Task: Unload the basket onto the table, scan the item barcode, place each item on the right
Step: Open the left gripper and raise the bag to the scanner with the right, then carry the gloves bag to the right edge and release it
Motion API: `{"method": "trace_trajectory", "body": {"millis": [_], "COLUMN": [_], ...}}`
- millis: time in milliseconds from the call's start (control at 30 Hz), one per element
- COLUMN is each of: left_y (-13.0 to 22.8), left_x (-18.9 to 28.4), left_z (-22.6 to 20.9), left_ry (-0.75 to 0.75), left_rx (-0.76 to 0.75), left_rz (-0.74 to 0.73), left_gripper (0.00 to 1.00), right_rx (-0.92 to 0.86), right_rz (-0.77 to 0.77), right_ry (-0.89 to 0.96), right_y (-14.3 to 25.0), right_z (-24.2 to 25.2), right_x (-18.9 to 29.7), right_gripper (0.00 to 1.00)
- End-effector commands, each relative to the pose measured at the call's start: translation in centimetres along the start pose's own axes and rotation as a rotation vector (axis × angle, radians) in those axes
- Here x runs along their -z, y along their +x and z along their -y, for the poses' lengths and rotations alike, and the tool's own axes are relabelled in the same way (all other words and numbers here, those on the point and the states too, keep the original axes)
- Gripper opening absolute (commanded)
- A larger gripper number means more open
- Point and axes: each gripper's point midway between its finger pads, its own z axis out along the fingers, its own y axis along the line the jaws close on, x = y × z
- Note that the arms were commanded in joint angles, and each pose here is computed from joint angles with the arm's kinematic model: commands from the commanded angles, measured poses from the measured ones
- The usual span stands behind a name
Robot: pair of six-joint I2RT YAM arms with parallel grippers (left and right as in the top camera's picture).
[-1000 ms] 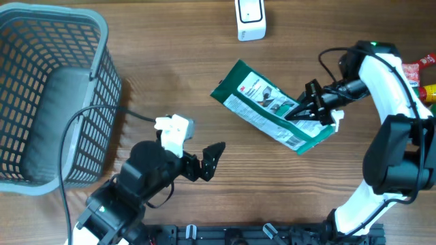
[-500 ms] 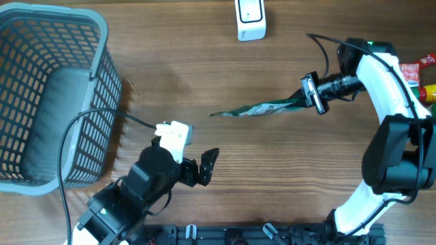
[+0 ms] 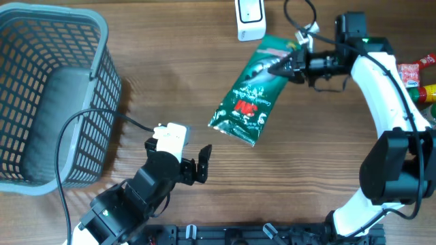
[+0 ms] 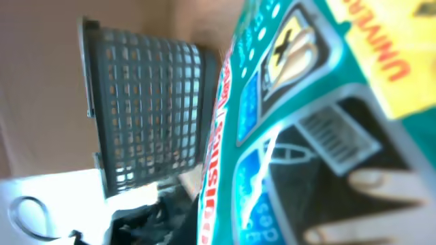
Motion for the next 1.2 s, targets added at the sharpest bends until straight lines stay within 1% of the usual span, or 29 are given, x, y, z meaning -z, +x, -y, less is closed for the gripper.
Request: {"method": "trace_trajectory", "body": {"millis": [0, 67, 133, 200, 433, 467, 600, 733, 900, 1067, 1167], "left_y": [-0.8, -0.9, -1.0, -1.2, -1.6, -1.7, -1.8, -1.8, -1.9, -1.9, -1.8], "left_x": [0.3, 0.4, 0.4, 0.4, 0.5, 0.6, 0.6, 0.6, 0.6, 0.6, 0.6], "left_z": [-0.6, -0.8, -1.0, -1.3, -2.3, -2.4, -2.7, -2.7, -2.9, -2.9, -2.7], "left_ry": [-0.041, -0.049, -0.063, -0.082, -0.135, -0.144, -0.160, -0.160, -0.170, -0.169, -0.158], "left_rx": [0.015, 0.016, 0.015, 0.016, 0.016, 0.016, 0.016, 0.016, 0.017, 0.017, 0.017], "left_rz": [0.037, 0.041, 0.048, 0.056, 0.081, 0.085, 0.093, 0.093, 0.098, 0.098, 0.092], "left_gripper": [1.00, 1.00, 1.00, 1.00, 1.00, 1.00, 1.00, 1.00, 1.00, 1.00, 1.00], "right_rx": [0.154, 0.166, 0.176, 0.176, 0.088, 0.040, -0.022, -0.028, -0.003, 0.087, 0.103], "right_rz": [0.057, 0.102, 0.162, 0.205, 0.325, 0.350, 0.378, 0.430, 0.434, 0.384, 0.395], "right_ry": [-0.010, -0.008, -0.049, -0.082, -0.216, -0.222, -0.223, -0.194, -0.188, -0.243, -0.207], "right_y": [-2.0, -3.7, -6.5, -8.3, -13.4, -14.3, -16.3, -17.5, -17.7, -17.3, -17.4], "right_z": [-0.9, -0.5, -0.2, 0.2, 3.5, 4.7, 7.5, 8.1, 7.9, 4.5, 3.3], "right_x": [-1.7, -2.5, -3.7, -4.5, -7.5, -8.0, -9.6, -9.5, -9.4, -8.2, -6.1], "right_gripper": [0.04, 0.04, 0.04, 0.04, 0.04, 0.04, 0.04, 0.05, 0.05, 0.05, 0.05]}}
